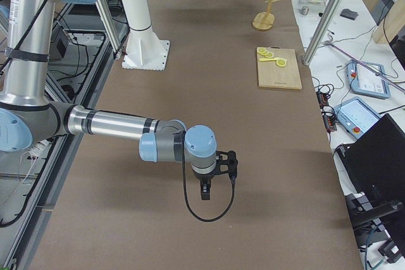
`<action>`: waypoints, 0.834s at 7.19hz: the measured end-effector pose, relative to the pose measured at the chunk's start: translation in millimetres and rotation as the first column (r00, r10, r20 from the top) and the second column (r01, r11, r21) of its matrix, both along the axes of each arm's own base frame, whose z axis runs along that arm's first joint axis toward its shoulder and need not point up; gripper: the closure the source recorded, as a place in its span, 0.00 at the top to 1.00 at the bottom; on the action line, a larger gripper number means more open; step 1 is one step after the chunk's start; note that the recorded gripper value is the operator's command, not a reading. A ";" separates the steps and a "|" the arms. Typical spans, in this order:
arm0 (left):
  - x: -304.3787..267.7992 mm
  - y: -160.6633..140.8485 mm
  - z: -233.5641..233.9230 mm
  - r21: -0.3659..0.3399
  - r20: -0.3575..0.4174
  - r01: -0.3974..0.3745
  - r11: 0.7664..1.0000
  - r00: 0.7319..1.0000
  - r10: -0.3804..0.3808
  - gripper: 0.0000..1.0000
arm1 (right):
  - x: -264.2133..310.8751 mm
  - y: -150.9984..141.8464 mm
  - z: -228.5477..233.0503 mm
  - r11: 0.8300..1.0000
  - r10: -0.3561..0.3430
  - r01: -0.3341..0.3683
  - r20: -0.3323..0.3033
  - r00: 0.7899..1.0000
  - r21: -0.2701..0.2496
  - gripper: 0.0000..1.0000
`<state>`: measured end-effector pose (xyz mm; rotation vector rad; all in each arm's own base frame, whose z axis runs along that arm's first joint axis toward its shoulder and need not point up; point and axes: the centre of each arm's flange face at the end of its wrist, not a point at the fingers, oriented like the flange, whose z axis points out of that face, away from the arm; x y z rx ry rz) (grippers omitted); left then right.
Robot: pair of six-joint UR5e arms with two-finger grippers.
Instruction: Hang cup on storage rack
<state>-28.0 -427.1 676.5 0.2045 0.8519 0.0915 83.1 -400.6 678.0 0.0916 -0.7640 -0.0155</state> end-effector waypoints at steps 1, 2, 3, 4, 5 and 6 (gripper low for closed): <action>0.8 -0.4 -0.9 0.006 -0.001 -0.002 1.000 1.000 0.002 0.98 | -0.2 1.5 1.4 1.000 0.000 0.000 -0.002 1.000 -0.004 1.00; 1.5 -1.8 -2.3 0.010 0.000 -0.003 1.000 1.000 0.003 0.98 | -0.4 2.4 2.1 1.000 -0.001 0.001 -0.003 1.000 -0.005 1.00; 1.8 -3.5 -3.5 0.013 0.003 -0.003 1.000 1.000 0.003 0.98 | -0.5 2.5 2.2 1.000 -0.001 0.001 -0.003 1.000 -0.006 1.00; 1.8 -3.9 -3.7 0.014 0.006 -0.003 1.000 1.000 0.002 0.98 | -0.6 2.1 2.3 1.000 -0.001 0.001 -0.003 1.000 -0.005 1.00; 1.9 -4.2 -3.7 0.015 0.008 -0.002 1.000 1.000 0.002 0.98 | -0.6 1.1 1.6 1.000 -0.001 0.001 -0.003 1.000 -0.003 1.00; 1.8 -4.3 -3.7 0.015 0.009 -0.002 1.000 1.000 0.002 0.98 | -0.5 0.1 0.5 1.000 -0.001 0.001 -0.003 1.000 0.000 1.00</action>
